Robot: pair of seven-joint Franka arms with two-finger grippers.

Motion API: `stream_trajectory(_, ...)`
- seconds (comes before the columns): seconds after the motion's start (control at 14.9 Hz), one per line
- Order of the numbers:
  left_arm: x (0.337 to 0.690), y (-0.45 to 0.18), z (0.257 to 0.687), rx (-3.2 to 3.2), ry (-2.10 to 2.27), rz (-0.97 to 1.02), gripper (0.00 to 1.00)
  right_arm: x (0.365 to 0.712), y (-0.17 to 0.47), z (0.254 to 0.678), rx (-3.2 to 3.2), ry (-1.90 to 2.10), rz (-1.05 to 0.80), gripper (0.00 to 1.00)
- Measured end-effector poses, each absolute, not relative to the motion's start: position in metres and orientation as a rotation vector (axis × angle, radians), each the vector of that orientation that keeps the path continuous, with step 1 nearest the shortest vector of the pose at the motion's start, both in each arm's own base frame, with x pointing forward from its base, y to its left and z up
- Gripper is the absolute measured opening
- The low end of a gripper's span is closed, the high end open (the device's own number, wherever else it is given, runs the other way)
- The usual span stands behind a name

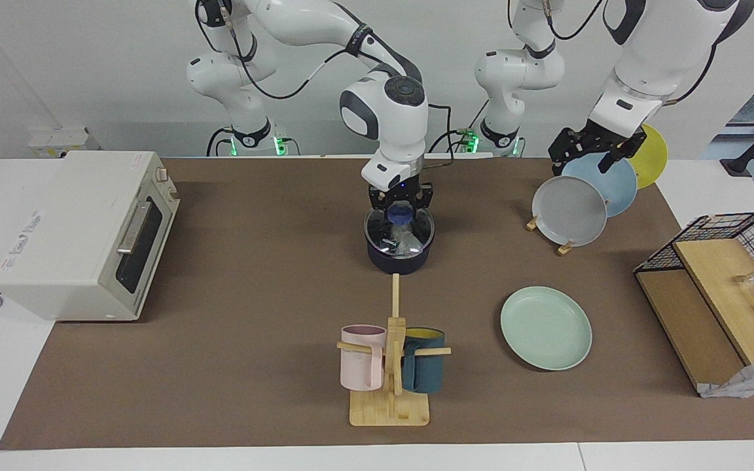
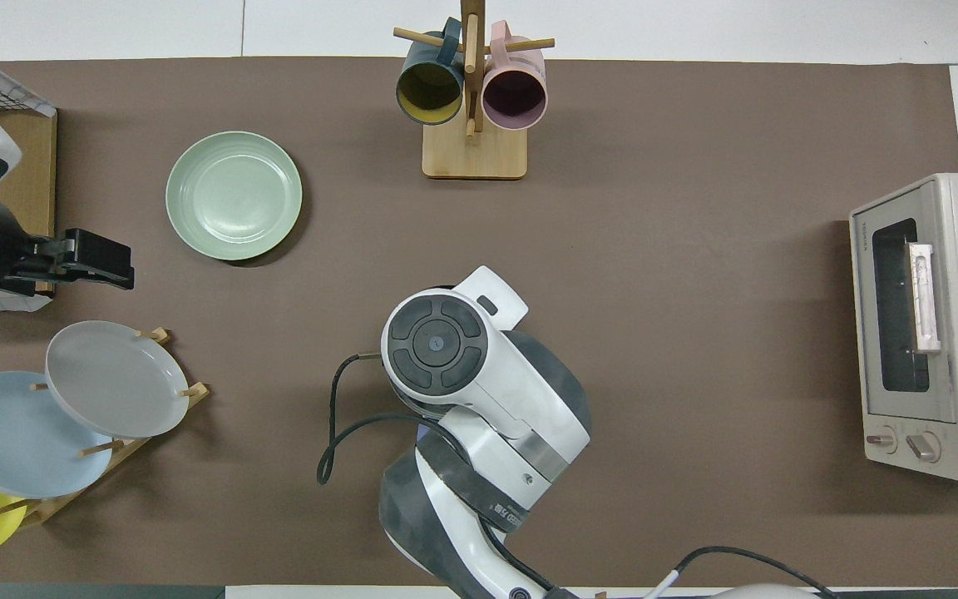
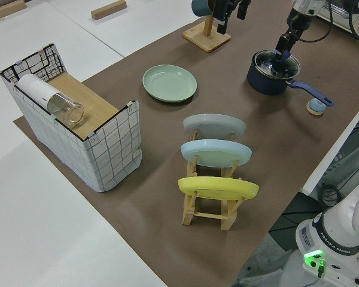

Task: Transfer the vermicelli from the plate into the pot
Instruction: 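Lower the glass lid onto the pot with the right gripper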

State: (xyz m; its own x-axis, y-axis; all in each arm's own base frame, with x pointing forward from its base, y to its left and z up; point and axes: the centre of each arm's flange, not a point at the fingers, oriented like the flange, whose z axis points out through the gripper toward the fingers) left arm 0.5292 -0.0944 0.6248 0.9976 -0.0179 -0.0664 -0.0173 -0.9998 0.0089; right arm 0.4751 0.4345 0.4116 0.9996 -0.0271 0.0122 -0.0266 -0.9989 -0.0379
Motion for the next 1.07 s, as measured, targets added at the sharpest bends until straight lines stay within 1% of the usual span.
stream_trajectory(1.07,0.5299,-0.0944,0.6253,3.131,-0.027,-0.102,1.0,0.4764,0.4406,0.4081,-3.123,0.003,-0.078,0.67)
